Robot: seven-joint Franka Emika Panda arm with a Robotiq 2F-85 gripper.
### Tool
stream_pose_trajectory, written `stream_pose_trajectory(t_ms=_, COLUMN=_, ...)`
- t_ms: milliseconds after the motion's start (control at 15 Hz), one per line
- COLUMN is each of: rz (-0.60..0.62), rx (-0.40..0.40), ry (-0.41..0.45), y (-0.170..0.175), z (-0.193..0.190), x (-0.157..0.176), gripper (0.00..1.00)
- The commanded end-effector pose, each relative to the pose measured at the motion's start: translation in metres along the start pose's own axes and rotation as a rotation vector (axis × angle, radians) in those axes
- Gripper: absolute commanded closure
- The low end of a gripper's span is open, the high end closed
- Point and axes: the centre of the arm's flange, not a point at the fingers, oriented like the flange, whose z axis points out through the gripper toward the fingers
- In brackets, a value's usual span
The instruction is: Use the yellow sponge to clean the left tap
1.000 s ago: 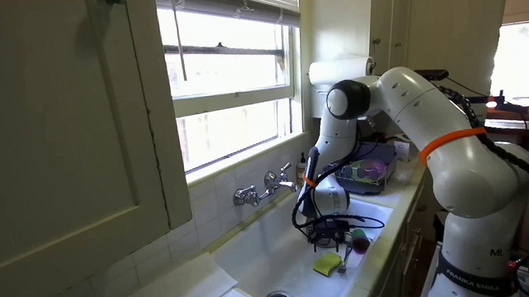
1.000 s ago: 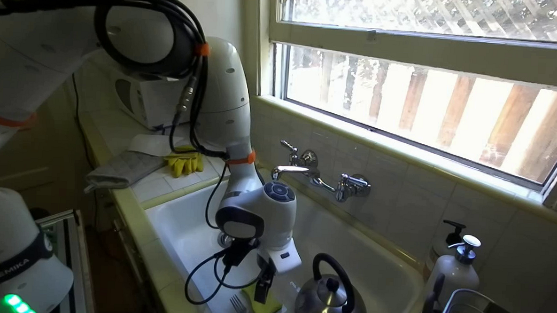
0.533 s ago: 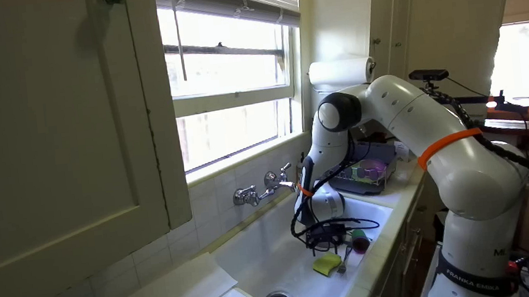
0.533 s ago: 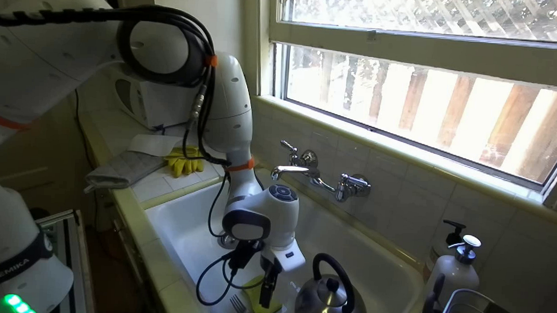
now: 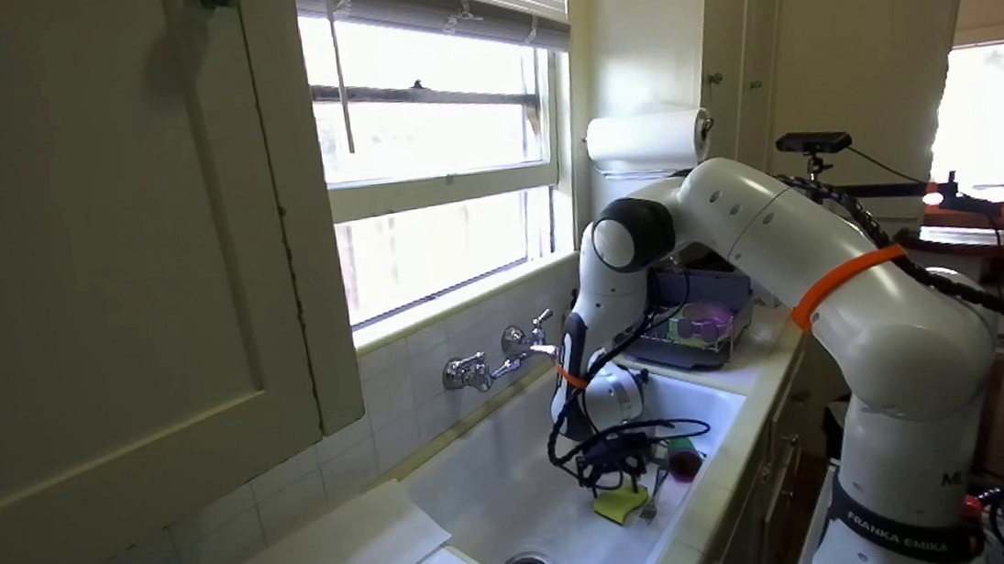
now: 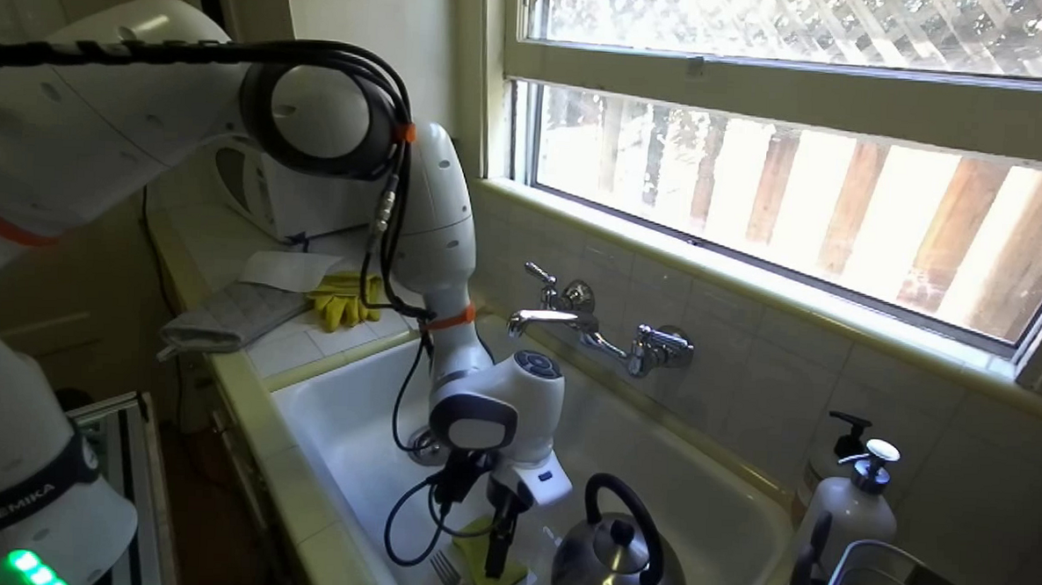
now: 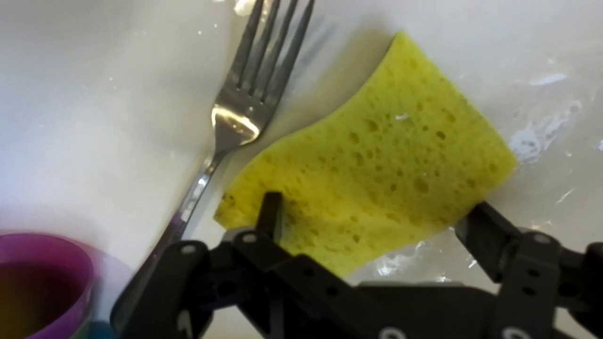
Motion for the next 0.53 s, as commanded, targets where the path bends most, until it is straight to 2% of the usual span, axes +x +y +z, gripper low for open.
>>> stream_pose_trajectory(t_ms=0, rz=-0.001, rx=-0.042, ry=-0.016, y=-0.008, z=0.011, x=0.004, gripper=0.32)
stream_pose_trajectory(t_ms=267, rz=0.023, rx=-0.035, ry=0.024, y=-0.007, z=-0.004, x=0.002, gripper=0.6)
stream_pose_trajectory(t_ms=467, rz=0.02, rx=-0.035, ry=0.019, y=-0.004, z=-0.01, x=0.003, gripper=0.83)
